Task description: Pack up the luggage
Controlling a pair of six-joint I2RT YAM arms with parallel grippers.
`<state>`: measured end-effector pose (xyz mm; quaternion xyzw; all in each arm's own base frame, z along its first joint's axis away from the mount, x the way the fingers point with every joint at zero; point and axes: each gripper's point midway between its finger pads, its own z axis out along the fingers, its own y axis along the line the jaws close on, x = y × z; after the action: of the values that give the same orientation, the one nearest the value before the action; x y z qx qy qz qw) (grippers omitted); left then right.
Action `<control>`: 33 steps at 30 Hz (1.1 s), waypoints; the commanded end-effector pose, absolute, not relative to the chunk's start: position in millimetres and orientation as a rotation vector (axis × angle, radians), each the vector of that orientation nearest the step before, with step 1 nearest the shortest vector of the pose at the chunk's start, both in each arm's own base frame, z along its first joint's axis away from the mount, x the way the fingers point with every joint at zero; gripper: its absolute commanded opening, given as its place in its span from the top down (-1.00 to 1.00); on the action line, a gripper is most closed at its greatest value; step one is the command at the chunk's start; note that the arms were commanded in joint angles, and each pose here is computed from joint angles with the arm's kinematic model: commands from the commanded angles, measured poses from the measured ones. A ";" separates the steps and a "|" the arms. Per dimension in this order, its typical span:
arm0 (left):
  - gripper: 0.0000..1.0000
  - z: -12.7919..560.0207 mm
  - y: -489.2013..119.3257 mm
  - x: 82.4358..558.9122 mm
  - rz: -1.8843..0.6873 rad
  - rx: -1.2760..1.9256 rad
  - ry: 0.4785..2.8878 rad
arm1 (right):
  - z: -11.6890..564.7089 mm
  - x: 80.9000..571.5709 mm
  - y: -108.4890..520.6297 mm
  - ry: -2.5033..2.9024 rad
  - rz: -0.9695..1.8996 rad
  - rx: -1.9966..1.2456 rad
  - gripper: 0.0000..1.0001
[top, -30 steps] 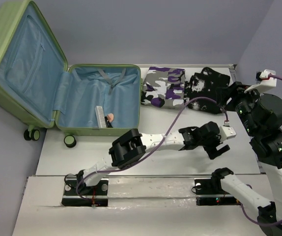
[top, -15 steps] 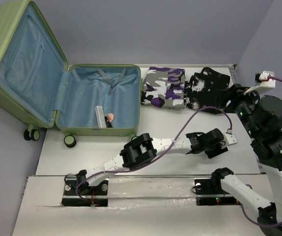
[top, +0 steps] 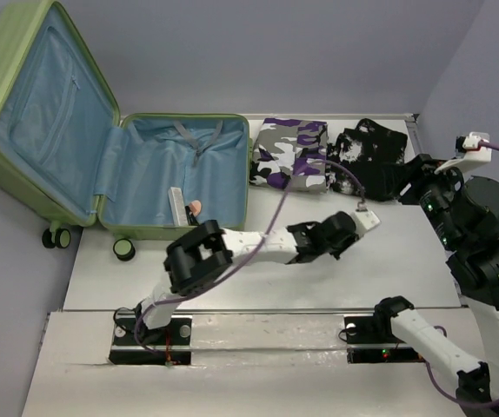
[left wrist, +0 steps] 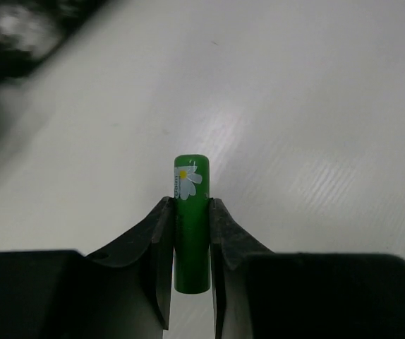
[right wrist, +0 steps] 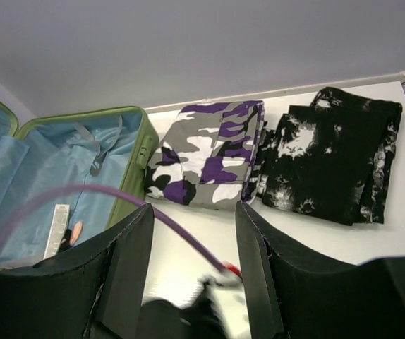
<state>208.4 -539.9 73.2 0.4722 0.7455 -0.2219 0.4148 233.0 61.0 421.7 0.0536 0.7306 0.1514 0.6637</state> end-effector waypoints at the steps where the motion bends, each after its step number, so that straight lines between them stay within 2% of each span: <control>1: 0.89 263.1 -482.8 263.4 -0.733 0.658 1.652 | 436.4 230.4 54.1 1.579 0.330 0.142 -0.11; 8: 0.87 321.8 -307.3 309.5 -0.653 0.159 1.648 | 395.4 260.1 76.1 1.674 0.366 0.109 -0.19; 11: 0.83 301.7 -218.5 343.9 -0.485 -0.091 1.686 | 366.5 279.5 95.8 1.729 0.420 0.074 -0.26; 12: 0.83 298.5 -214.2 341.0 -0.475 -0.095 1.692 | 358.6 282.2 98.4 1.751 0.423 0.070 -0.27; 13: 0.83 296.3 -183.4 353.8 -0.424 -0.185 1.681 | 356.0 286.7 102.4 1.753 0.436 0.064 -0.28; 15: 0.74 282.0 -153.6 362.0 -0.375 -0.269 1.692 | 338.5 298.3 110.9 1.795 0.447 0.047 -0.33; 18: -0.08 258.4 -109.7 383.2 -0.308 -0.411 1.718 | 312.7 310.8 115.5 1.864 0.433 0.054 -0.38; 19: -0.62 252.3 -96.7 389.0 -0.301 -0.472 1.722 | 293.0 319.7 115.4 1.905 0.407 0.070 -0.41; 21: -0.97 244.3 -98.6 393.6 -0.337 -0.488 1.742 | 274.8 328.6 114.5 1.938 0.381 0.098 -0.46; 26: -0.98 268.0 -115.1 384.1 -0.488 -0.445 1.669 | 244.3 352.1 108.2 1.973 0.300 0.177 -0.51; 31: -0.98 282.1 -155.7 357.1 -0.600 -0.312 1.653 | 233.0 380.7 60.6 1.966 0.195 0.340 -0.52; 33: -0.98 282.3 -182.2 340.0 -0.662 -0.241 1.665 | 218.9 390.7 20.3 1.972 0.129 0.459 -0.55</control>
<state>364.4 -137.9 249.0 -0.1550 0.7566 -0.2125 0.5987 358.9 79.6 204.9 0.1044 0.8618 0.0917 0.4878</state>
